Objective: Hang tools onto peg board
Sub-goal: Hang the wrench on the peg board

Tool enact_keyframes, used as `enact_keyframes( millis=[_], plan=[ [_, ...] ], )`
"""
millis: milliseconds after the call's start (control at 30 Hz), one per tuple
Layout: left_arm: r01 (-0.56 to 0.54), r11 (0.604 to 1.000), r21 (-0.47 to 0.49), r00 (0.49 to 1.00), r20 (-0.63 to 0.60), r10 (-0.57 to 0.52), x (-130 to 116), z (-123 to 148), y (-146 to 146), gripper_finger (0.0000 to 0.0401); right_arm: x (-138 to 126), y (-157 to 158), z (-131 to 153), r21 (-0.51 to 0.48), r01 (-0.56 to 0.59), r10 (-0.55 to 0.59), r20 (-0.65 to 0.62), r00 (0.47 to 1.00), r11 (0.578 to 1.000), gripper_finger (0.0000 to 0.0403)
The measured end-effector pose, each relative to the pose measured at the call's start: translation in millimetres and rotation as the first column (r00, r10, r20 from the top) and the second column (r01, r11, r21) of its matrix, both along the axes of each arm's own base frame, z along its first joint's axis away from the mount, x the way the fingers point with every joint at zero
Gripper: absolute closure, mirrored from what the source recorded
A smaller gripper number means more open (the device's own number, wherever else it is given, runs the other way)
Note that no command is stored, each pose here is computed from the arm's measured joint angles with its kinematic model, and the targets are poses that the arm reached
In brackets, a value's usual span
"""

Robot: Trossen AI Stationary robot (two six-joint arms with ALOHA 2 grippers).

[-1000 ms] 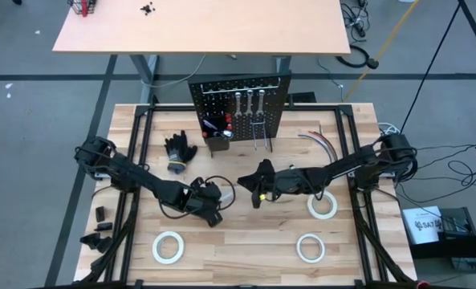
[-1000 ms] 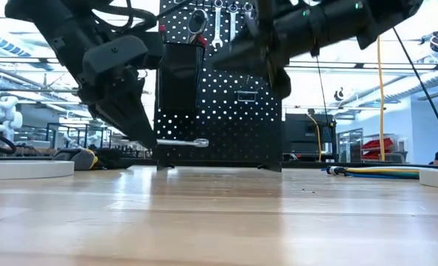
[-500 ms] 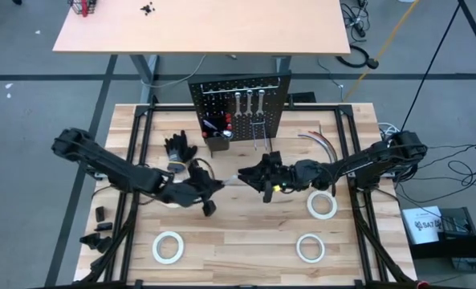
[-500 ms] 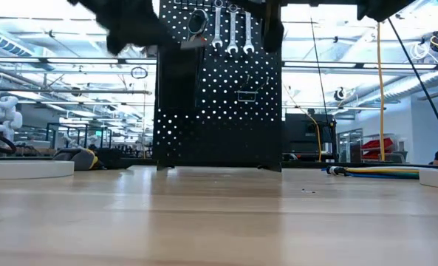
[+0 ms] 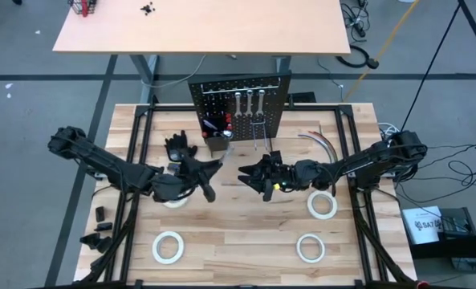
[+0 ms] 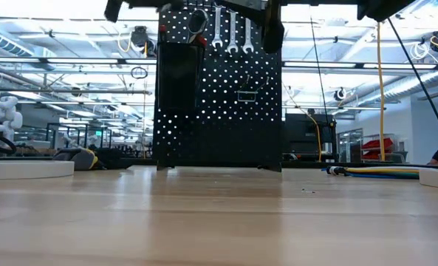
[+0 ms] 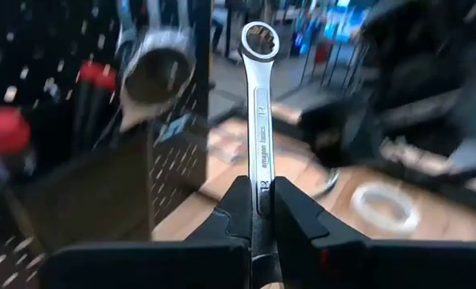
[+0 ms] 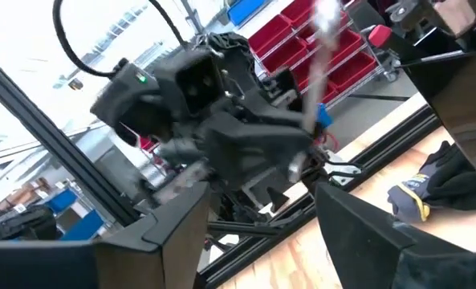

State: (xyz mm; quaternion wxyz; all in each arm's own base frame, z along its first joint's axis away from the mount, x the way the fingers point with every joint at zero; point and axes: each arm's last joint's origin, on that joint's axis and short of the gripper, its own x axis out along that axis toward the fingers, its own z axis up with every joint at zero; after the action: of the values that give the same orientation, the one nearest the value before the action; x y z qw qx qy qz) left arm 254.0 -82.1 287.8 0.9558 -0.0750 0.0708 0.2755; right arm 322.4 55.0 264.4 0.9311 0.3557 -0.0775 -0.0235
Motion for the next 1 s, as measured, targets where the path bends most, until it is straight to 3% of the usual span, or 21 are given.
enact_keyframes(
  millis=[167,400,667,800,1000],
  plan=[
    [0.043,0.997,0.067,0.993,0.109,-0.05,9,11,-11,0.0381,-1,0,1,0.011,0.073,-0.073,0.007,0.997,0.997,0.0181],
    [0.025,0.994,0.107,0.99,0.134,-0.039,23,9,-16,0.0381,-3,4,8,-0.015,0.116,-0.114,0.074,0.991,0.993,0.0187],
    [0.017,0.981,0.192,0.998,0.054,-0.028,45,16,-22,0.0381,-6,3,11,-0.025,0.26,-0.257,0.088,0.962,0.965,0.0188],
    [0.005,0.978,0.209,1.0,0.001,-0.005,54,13,-19,0.0381,-6,3,12,-0.036,0.263,-0.259,0.098,0.961,0.964,0.0188],
    [-0.02,0.979,0.202,1.0,0.015,0.017,60,17,-10,0.0381,-6,4,12,-0.044,0.243,-0.238,0.1,0.966,0.969,0.0188]
  ],
)
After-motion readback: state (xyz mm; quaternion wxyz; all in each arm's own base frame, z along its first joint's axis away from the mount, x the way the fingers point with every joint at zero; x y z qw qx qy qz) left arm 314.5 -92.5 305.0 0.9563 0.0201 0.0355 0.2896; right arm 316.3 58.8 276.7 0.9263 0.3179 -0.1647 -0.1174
